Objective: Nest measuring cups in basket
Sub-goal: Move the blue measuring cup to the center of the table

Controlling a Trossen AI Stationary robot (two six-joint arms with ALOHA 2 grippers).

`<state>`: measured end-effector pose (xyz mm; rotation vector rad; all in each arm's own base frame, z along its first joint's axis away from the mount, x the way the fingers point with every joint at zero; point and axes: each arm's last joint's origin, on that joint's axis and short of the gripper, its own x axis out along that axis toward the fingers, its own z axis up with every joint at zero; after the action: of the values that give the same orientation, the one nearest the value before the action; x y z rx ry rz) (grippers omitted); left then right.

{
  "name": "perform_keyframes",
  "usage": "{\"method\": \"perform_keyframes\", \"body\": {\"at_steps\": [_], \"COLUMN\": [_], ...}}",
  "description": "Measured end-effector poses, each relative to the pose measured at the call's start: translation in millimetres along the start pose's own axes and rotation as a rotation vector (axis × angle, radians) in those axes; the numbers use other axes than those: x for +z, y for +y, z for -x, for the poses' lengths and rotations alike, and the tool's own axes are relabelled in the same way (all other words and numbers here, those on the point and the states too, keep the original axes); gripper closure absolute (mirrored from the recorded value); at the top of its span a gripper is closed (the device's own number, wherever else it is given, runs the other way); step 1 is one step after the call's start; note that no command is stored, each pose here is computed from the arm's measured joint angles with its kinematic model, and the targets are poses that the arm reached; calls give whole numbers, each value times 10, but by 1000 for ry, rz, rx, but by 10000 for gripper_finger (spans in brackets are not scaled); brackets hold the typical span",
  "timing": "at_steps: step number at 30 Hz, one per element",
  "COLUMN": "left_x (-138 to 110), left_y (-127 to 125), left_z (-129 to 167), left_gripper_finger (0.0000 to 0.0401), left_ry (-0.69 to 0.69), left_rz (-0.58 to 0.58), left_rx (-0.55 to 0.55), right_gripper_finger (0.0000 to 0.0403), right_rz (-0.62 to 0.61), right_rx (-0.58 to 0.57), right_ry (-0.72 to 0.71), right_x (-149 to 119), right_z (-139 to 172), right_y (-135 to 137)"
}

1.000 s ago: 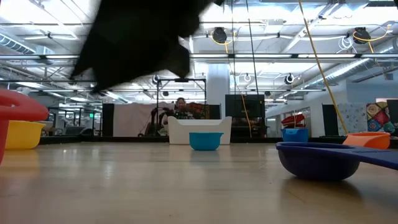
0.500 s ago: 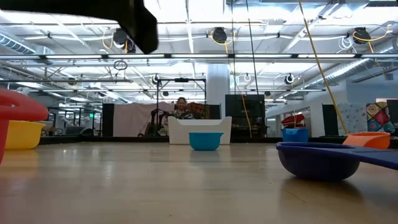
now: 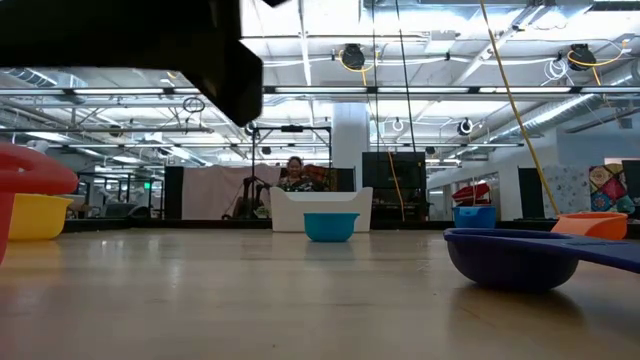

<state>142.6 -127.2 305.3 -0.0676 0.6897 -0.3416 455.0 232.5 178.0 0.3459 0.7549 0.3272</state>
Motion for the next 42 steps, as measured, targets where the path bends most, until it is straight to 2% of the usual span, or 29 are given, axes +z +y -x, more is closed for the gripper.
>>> {"method": "perform_keyframes", "body": {"at_steps": [12, 20, 26, 42], "left_x": [-1, -2, -2, -3], "left_y": [0, 1, 1, 1], "left_z": [0, 0, 0, 1], "left_gripper_finger": [251, 252, 251, 252], "left_ry": [1, 2, 2, 2], "left_rz": [-1, -1, -1, -8], "left_rx": [1, 1, 1, 1], "right_gripper_finger": [282, 282, 282, 282], "right_rz": [25, 49, 51, 48], "right_rx": [-70, 9, -46, -58], "right_ry": [39, -172, -129, -88], "right_x": [-56, 196, 192, 74], "right_z": [1, 22, -16, -190], "right_y": [-32, -33, -221, -375]}}
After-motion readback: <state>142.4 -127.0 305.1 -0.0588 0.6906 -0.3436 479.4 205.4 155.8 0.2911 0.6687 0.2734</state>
